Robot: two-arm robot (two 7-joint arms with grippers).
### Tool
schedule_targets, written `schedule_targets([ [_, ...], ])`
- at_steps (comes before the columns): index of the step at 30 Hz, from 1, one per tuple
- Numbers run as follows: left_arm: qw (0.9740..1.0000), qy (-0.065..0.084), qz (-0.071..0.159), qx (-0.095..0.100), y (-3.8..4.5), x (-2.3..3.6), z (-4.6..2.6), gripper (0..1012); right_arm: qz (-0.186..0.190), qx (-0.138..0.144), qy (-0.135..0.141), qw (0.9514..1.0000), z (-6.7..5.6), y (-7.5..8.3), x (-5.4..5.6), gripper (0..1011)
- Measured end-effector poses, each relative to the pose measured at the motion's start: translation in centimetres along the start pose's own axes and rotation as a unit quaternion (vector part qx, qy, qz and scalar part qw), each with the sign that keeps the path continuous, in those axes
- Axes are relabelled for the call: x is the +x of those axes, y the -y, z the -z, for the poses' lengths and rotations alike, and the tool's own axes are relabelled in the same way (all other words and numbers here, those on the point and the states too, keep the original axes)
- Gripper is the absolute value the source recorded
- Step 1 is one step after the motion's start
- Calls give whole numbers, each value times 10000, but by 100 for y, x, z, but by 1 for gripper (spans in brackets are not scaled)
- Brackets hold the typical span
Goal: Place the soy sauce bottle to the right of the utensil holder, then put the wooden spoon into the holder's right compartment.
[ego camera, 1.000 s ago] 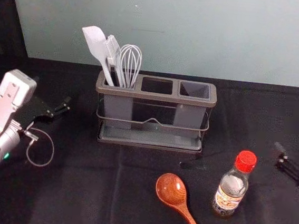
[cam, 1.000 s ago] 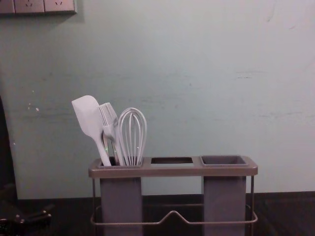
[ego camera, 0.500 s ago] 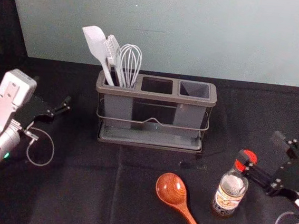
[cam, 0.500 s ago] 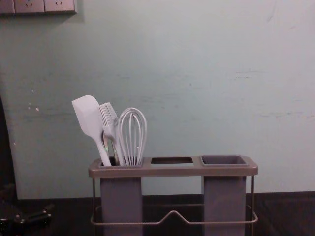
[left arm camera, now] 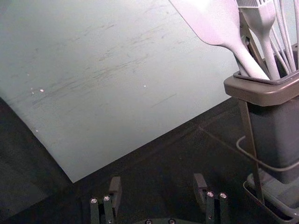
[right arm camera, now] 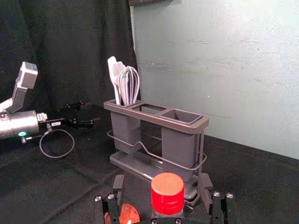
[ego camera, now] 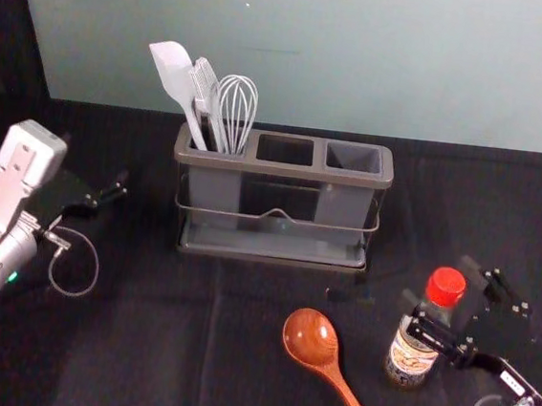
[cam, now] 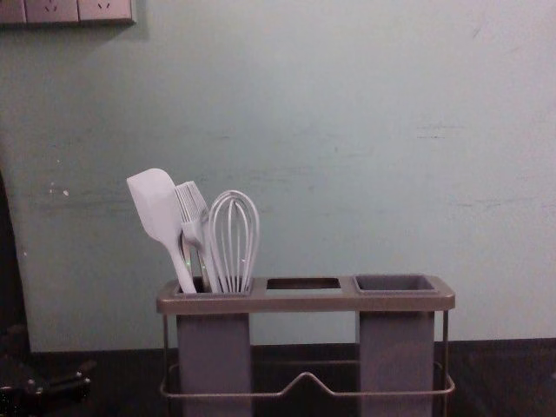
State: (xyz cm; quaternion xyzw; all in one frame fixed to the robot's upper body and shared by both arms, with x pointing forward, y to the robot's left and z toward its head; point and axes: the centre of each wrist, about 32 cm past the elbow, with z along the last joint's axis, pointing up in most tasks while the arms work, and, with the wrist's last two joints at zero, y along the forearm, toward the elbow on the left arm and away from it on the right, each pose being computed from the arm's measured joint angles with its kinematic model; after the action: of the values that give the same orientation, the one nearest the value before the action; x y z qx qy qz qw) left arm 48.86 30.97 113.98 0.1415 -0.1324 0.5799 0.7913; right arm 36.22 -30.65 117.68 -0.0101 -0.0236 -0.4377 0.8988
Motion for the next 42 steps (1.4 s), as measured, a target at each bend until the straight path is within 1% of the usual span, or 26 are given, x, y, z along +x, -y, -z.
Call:
schedule_targets([
  [13, 10000, 0, 0, 0, 0, 0, 0, 1005, 106, 22, 29, 9999, 81, -44, -4, 1002],
  [22, 10000, 0, 0, 0, 0, 0, 0, 1005, 147, 41, 37, 9999, 113, -69, -5, 1003],
  [42, 10000, 0, 0, 0, 0, 0, 0, 1005, 177, 119, 44, 9998, 121, -79, -9, 1003],
])
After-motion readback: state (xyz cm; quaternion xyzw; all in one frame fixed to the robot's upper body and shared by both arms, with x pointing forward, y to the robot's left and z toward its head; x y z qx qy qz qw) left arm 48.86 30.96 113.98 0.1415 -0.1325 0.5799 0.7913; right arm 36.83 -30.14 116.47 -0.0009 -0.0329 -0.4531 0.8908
